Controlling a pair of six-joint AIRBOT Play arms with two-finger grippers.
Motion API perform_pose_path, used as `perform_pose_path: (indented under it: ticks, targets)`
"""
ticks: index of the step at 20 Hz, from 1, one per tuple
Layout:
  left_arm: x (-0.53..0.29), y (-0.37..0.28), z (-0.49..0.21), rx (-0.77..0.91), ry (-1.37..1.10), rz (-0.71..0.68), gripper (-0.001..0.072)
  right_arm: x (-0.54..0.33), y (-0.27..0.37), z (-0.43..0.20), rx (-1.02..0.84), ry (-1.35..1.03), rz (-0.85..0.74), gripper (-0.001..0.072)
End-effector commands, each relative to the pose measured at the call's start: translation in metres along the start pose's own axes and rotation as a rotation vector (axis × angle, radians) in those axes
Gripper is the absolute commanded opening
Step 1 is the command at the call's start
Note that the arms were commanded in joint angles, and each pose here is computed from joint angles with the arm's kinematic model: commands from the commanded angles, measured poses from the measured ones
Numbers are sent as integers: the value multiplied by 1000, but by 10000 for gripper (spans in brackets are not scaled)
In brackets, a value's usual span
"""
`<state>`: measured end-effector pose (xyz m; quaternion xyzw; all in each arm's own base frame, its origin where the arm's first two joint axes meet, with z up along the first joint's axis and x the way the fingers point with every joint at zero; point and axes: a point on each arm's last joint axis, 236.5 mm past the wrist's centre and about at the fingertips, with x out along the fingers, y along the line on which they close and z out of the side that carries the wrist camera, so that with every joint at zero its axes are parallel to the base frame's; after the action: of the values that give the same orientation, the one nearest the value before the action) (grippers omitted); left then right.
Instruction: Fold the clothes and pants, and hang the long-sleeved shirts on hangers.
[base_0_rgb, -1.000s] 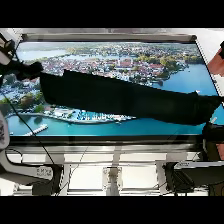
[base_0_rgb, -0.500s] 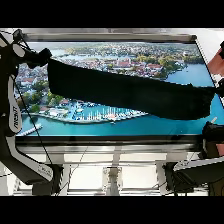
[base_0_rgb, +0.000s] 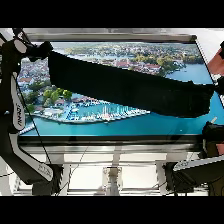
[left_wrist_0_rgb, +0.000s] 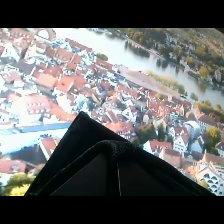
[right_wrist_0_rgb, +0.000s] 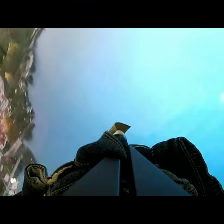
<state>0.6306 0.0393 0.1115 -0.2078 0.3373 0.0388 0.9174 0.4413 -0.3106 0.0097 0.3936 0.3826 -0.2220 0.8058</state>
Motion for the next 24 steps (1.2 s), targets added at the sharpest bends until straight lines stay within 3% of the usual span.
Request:
perform_pose_path:
  ticks: [1, 5, 6, 7, 8, 9, 10, 11, 15, 19, 24]
  targets:
    - [22, 5, -9, -33, 9, -3, 21, 0, -1, 7, 4, -28, -4, 24]
    - [54, 1, -12, -110, -29, -62, 22, 15, -6, 3, 58, -15, 1, 26]
    - [62, 2, -13, -126, -36, -70, 30, 21, -7, 1, 73, -4, 9, 51]
    - [70, 3, -16, -143, -38, -78, 34, 28, -9, -3, 88, 10, 16, 127]
    - [77, 5, -19, -155, -40, -81, 109, 34, -10, -6, 101, 23, 22, 239]
    - [82, 5, -23, -167, -33, -86, 343, 39, -12, -9, 106, 34, 21, 335]
    - [85, 5, -26, -165, -27, -87, 519, 39, -13, -10, 94, 36, 17, 423]
    - [84, 4, -26, -127, -26, -87, 596, 36, -13, -6, 85, 28, 15, 507]
    - [66, 4, -26, -37, 13, -83, 598, 1, 6, 23, 20, 13, 34, 523]
    - [45, 39, -79, -53, 290, -37, 597, -44, 37, 14, -176, 126, 68, 521]
    - [34, 29, -123, -170, 514, -291, 601, -62, 41, -40, -248, 362, 66, 521]
